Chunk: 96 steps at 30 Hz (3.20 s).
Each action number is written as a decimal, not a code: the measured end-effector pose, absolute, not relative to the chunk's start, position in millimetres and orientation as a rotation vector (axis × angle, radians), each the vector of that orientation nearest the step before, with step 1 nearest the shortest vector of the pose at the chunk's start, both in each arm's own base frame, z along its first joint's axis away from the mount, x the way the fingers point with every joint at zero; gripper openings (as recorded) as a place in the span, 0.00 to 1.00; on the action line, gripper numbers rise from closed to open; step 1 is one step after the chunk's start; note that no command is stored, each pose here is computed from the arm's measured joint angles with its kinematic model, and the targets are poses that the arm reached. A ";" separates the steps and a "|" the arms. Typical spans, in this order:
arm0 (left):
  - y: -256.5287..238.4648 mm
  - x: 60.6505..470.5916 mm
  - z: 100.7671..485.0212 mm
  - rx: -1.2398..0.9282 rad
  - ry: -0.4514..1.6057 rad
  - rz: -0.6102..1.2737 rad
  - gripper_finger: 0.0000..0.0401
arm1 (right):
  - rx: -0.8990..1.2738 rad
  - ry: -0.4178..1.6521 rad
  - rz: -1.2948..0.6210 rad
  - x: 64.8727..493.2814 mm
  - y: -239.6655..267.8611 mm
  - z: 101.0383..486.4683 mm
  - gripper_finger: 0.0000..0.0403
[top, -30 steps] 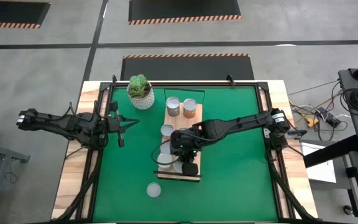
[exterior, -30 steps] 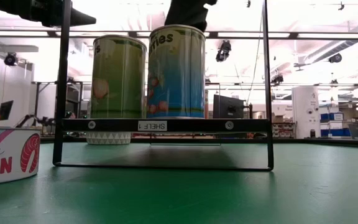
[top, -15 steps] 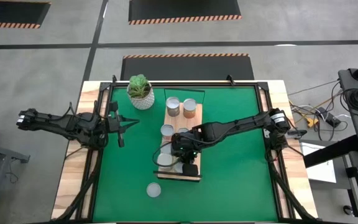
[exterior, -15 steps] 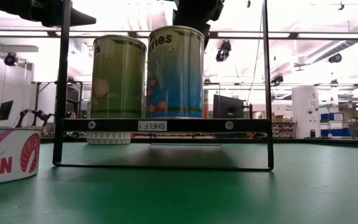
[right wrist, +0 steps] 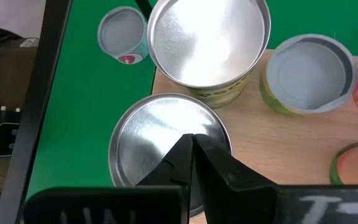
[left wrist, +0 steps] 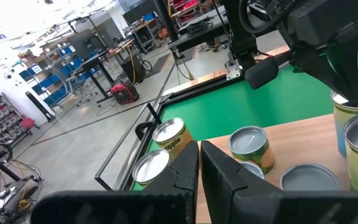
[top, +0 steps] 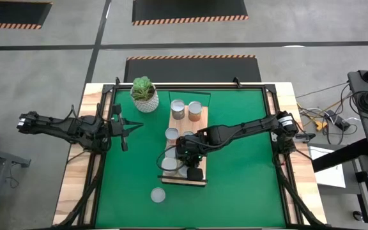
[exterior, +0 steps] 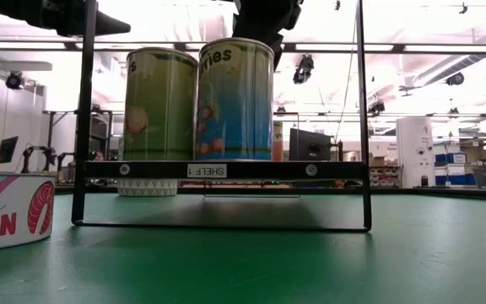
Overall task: Pick and place cans onto a shelf
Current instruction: Adjust the canned goods on the shelf, then put the canned salmon on the shelf
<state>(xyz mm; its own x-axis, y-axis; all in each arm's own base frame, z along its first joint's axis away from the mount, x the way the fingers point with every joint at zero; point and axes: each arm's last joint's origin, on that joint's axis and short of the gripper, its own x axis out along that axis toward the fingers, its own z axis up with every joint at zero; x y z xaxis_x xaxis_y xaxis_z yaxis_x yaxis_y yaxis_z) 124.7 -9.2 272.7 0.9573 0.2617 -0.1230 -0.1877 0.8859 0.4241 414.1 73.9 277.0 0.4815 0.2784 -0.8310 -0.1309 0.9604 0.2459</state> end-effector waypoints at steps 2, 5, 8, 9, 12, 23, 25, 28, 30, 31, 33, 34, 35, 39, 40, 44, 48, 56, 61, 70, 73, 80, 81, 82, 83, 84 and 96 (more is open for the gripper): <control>-9.2 124.7 272.7 0.422 0.179 0.235 0.00 | 0.150 1.038 0.254 414.1 73.9 277.0 0.03; -9.2 124.7 272.7 0.422 0.179 0.235 0.00 | 0.142 1.037 0.249 414.2 73.7 277.0 0.03; -9.2 124.7 272.7 0.422 0.179 0.235 0.00 | 0.133 1.035 0.244 414.3 73.5 277.0 0.03; -9.2 124.7 272.7 0.422 0.179 0.235 0.00 | 0.130 1.033 0.246 414.4 73.5 277.0 0.03; -9.2 124.7 272.7 0.422 0.179 0.235 0.00 | 0.125 1.027 0.248 414.8 73.5 277.2 0.03; -9.4 125.1 275.7 0.404 0.148 0.241 0.00 | 0.071 0.937 0.295 402.2 76.7 312.2 0.03; -10.0 125.2 275.8 0.379 0.142 0.238 0.00 | 0.044 0.926 0.312 396.8 81.3 317.0 0.03; -12.4 126.5 282.0 0.320 0.133 0.219 0.00 | -0.042 0.901 0.299 387.9 91.5 323.2 0.03; -16.1 129.1 287.9 0.277 0.133 0.178 0.00 | -0.116 0.887 0.279 381.9 98.8 325.2 0.03; -18.6 131.1 291.4 0.253 0.130 0.153 0.00 | -0.152 0.879 0.273 379.4 102.4 325.7 0.03; -25.0 136.6 295.5 0.198 0.136 0.097 0.00 | -0.212 0.862 0.270 375.0 108.4 324.8 0.03; -29.0 139.1 295.7 0.163 0.153 0.063 0.00 | -0.238 0.853 0.273 373.0 110.0 324.3 0.03; -33.5 140.7 294.7 0.125 0.189 0.027 0.00 | -0.253 0.842 0.276 370.7 110.6 325.0 0.03; -53.8 140.4 295.3 -0.069 0.405 -0.060 0.00 | -0.260 0.815 0.274 354.0 104.8 335.3 0.03; -59.6 140.2 298.5 -0.131 0.452 -0.069 0.00 | -0.260 0.807 0.272 348.5 103.0 337.1 0.03; -89.2 139.7 303.5 -0.370 0.675 -0.076 0.00 | -0.258 0.712 0.276 331.6 98.3 338.4 0.03; -130.2 138.3 296.0 -0.547 0.869 -0.080 0.00 | -0.292 0.567 0.287 319.9 94.5 335.2 0.03; -202.0 161.7 246.5 -0.741 0.934 0.063 0.00 | -0.376 0.387 0.298 306.2 89.8 324.9 0.03; -231.7 186.8 210.6 -0.750 0.908 0.061 0.00 | -0.379 0.351 0.295 300.5 88.1 328.5 0.03; -244.1 195.6 180.7 -0.746 0.966 0.095 0.14 | -0.404 0.335 0.299 297.4 87.2 332.5 0.03; -245.0 196.5 177.5 -0.717 0.975 0.083 0.21 | -0.412 0.333 0.300 297.4 87.2 332.5 0.03; -240.8 194.6 172.8 -0.658 1.012 0.115 0.30 | -0.411 0.338 0.301 297.3 87.2 332.0 0.03; -240.2 195.1 172.6 -0.658 1.012 0.117 0.31 | -0.408 0.341 0.301 297.2 87.2 331.9 0.03; -240.0 195.6 172.7 -0.655 1.012 0.115 0.31 | -0.401 0.342 0.300 297.2 87.2 331.8 0.03; -239.6 196.0 172.7 -0.653 1.011 0.115 0.31 | -0.400 0.342 0.299 297.2 87.2 331.8 0.03; -239.1 196.5 172.6 -0.654 1.012 0.116 0.31 | -0.397 0.342 0.299 297.2 87.2 331.8 0.03; -236.4 197.2 172.8 -0.629 1.019 0.119 0.30 | -0.384 0.344 0.298 297.2 87.2 331.8 0.03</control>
